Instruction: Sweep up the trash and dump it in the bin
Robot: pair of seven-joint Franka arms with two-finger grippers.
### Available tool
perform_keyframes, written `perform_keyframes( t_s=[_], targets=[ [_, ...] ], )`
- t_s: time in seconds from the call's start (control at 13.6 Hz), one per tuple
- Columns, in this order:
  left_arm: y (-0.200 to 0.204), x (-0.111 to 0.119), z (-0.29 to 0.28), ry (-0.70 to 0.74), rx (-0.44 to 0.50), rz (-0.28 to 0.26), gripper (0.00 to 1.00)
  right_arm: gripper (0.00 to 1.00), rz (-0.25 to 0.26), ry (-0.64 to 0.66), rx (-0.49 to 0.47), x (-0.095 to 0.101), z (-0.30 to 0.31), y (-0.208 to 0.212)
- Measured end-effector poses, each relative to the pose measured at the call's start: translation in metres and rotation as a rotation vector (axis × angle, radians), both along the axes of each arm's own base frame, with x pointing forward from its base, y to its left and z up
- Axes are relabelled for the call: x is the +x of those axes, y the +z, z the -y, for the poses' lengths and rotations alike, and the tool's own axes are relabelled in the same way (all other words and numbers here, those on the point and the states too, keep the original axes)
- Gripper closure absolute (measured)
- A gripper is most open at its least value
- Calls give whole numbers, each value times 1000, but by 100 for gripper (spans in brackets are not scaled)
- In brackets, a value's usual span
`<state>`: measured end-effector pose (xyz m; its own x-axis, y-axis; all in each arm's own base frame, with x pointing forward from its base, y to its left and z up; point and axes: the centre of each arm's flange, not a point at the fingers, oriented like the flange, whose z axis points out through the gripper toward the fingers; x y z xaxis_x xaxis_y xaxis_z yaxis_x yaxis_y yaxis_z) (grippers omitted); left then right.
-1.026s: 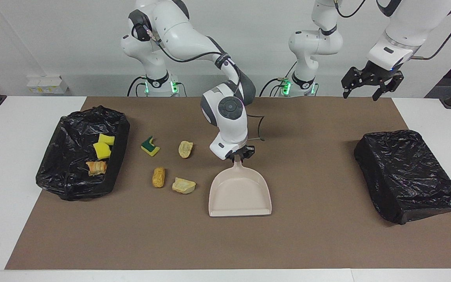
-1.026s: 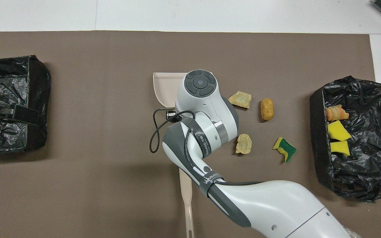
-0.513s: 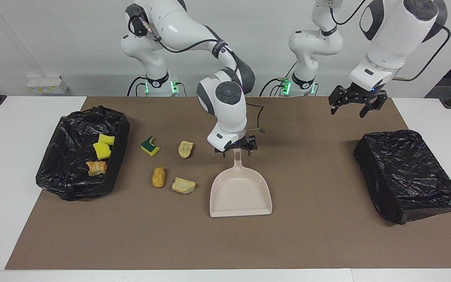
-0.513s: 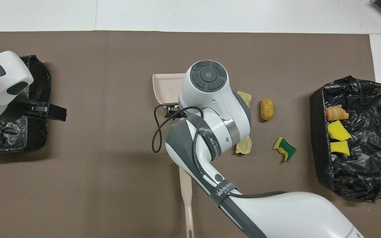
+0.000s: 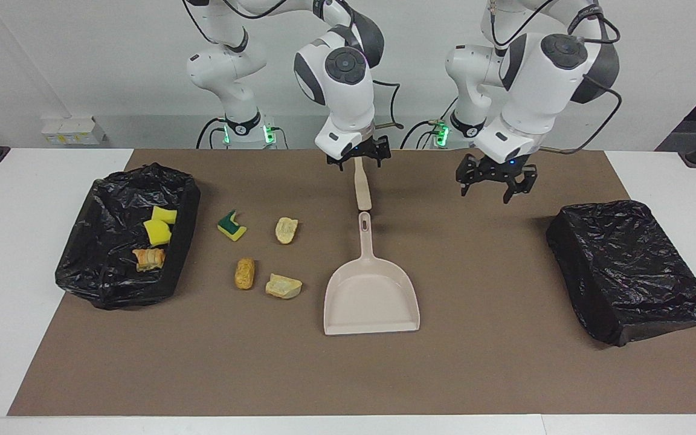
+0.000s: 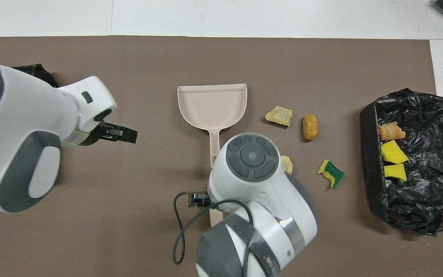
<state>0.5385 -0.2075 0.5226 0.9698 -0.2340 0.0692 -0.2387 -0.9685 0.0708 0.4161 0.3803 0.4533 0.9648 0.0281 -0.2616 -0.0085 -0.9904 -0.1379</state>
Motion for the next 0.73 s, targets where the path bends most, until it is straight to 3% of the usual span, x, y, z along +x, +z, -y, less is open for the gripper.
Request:
perform_keyframes(
  t_s=[0.22,0.37,0.51,0.73],
  targets=[
    [-35,5,49,52,-20,-19,0,0,-5,26,4,-90,-1,-49],
    [-55,9,85,82,-25,-19,0,0,18,34,-9,-133,-8,-79],
    [-74,6,117,101,-32,-13,0,0,27,51,-29,-160,-8,-111],
    [-104,-14,168,122,-33,-23,0,0,23,47,-39,-162,-3,-120]
  ],
)
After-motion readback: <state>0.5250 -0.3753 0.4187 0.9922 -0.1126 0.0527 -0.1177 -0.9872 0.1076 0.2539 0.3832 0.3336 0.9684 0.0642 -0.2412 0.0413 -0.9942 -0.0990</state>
